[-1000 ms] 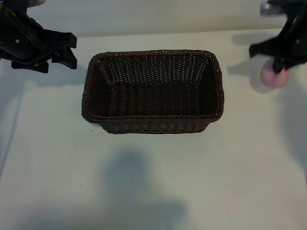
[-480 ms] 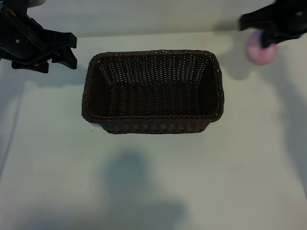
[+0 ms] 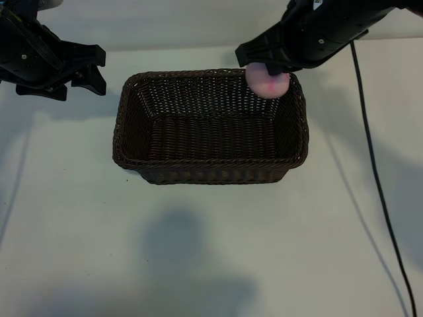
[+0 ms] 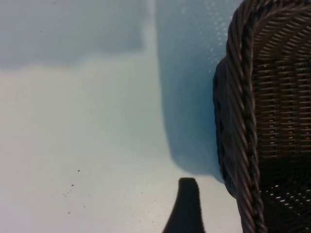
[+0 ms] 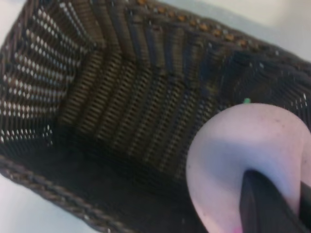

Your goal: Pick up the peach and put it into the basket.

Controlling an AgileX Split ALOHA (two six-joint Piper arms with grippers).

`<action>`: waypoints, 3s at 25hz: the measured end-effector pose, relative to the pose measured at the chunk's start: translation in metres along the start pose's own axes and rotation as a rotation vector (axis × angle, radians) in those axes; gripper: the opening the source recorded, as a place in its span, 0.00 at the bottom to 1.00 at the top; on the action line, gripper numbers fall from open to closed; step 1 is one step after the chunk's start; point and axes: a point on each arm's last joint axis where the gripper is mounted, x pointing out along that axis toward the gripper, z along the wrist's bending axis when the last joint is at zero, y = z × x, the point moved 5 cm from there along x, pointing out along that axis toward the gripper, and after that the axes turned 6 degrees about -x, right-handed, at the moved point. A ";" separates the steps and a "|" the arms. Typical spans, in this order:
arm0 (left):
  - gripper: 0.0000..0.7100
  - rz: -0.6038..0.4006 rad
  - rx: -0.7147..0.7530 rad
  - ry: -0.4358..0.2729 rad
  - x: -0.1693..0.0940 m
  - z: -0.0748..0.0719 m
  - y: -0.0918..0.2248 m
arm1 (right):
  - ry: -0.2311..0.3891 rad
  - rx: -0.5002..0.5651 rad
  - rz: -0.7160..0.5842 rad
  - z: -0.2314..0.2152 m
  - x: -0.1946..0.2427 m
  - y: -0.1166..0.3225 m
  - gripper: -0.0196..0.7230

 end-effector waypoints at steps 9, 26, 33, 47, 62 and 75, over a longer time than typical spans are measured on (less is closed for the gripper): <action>0.83 0.000 0.000 0.000 0.000 0.000 0.000 | 0.016 -0.008 0.098 -0.009 0.064 0.014 0.08; 0.83 0.000 0.000 0.000 0.000 0.000 0.000 | 0.006 0.007 0.255 -0.015 0.133 0.048 0.67; 0.83 0.000 0.001 0.000 0.000 0.000 0.000 | -0.013 -0.010 0.276 -0.008 0.108 0.022 0.81; 0.83 0.000 0.002 0.000 0.000 0.000 0.000 | 0.074 -0.098 0.327 -0.014 0.061 -0.009 0.76; 0.83 0.001 0.002 0.000 0.000 0.000 0.000 | 0.124 0.008 0.239 -0.054 0.019 -0.025 0.76; 0.83 0.001 0.000 0.000 0.000 0.000 0.000 | 0.127 0.007 0.239 -0.054 0.019 -0.025 0.76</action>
